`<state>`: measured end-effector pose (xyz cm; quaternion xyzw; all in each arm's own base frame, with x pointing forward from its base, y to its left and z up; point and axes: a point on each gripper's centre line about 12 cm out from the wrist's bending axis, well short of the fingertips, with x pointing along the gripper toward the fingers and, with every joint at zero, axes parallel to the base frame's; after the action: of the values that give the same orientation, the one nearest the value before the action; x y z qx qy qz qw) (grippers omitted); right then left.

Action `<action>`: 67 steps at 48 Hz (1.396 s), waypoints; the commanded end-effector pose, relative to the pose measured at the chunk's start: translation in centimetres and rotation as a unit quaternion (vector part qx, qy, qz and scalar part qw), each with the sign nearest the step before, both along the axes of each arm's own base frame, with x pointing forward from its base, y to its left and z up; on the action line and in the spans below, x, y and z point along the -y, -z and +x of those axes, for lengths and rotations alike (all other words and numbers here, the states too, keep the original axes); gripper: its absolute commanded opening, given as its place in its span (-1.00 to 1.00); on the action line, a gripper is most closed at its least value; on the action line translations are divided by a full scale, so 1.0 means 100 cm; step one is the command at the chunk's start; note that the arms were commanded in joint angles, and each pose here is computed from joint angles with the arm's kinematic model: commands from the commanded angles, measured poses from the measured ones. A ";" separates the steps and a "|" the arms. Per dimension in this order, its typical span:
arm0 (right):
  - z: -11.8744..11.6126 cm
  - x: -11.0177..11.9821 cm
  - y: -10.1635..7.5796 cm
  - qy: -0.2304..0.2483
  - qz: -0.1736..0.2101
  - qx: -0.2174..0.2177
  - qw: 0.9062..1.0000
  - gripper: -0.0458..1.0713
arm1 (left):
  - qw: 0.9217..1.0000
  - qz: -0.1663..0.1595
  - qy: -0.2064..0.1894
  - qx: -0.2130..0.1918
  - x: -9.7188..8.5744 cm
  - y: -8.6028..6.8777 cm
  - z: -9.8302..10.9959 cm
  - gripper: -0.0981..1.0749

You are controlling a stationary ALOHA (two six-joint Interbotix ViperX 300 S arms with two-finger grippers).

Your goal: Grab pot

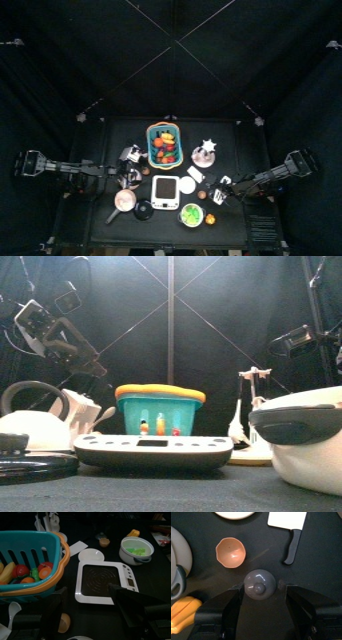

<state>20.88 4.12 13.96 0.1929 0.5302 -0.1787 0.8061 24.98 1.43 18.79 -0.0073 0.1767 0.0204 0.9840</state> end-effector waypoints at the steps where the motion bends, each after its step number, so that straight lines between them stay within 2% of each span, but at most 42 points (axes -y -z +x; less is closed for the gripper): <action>1: 0.010 -0.003 -0.014 -0.003 0.005 0.025 1.000 0.70 | 1.000 0.000 -0.001 0.012 -0.001 -0.007 0.004 0.84; 16: 0.034 -0.023 -0.041 -0.031 0.031 0.085 0.995 0.70 | 1.000 -0.001 0.001 0.012 0.001 -0.007 0.004 0.84; 23: 0.050 -0.039 -0.043 -0.060 0.055 0.125 0.989 0.70 | 1.000 -0.003 0.001 0.012 0.001 -0.007 0.004 0.84; 28: 0.059 -0.051 -0.036 -0.090 0.055 0.135 0.985 0.70 | 1.000 -0.006 -0.002 0.011 0.000 -0.006 0.004 0.84; 39: 0.081 -0.062 -0.023 -0.119 0.028 0.118 0.986 0.70 | 1.000 -0.009 -0.005 0.011 0.000 -0.006 0.003 0.84; 54: 0.094 -0.065 -0.004 -0.121 0.013 0.089 0.989 0.66 | 1.000 -0.010 -0.005 0.011 0.000 -0.006 0.003 0.84; 59: 0.097 -0.066 -0.002 -0.123 0.010 0.085 0.989 0.53 | 1.000 -0.010 -0.005 0.010 0.000 -0.005 0.003 0.84; 67: 0.098 -0.065 0.001 -0.121 0.009 0.082 0.989 0.16 | 1.000 -0.008 -0.005 0.010 0.000 -0.005 0.003 0.84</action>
<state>30.12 10.46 12.88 0.1418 0.4979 -0.0644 0.8531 24.98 1.44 18.80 -0.0179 0.1762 0.0246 0.9839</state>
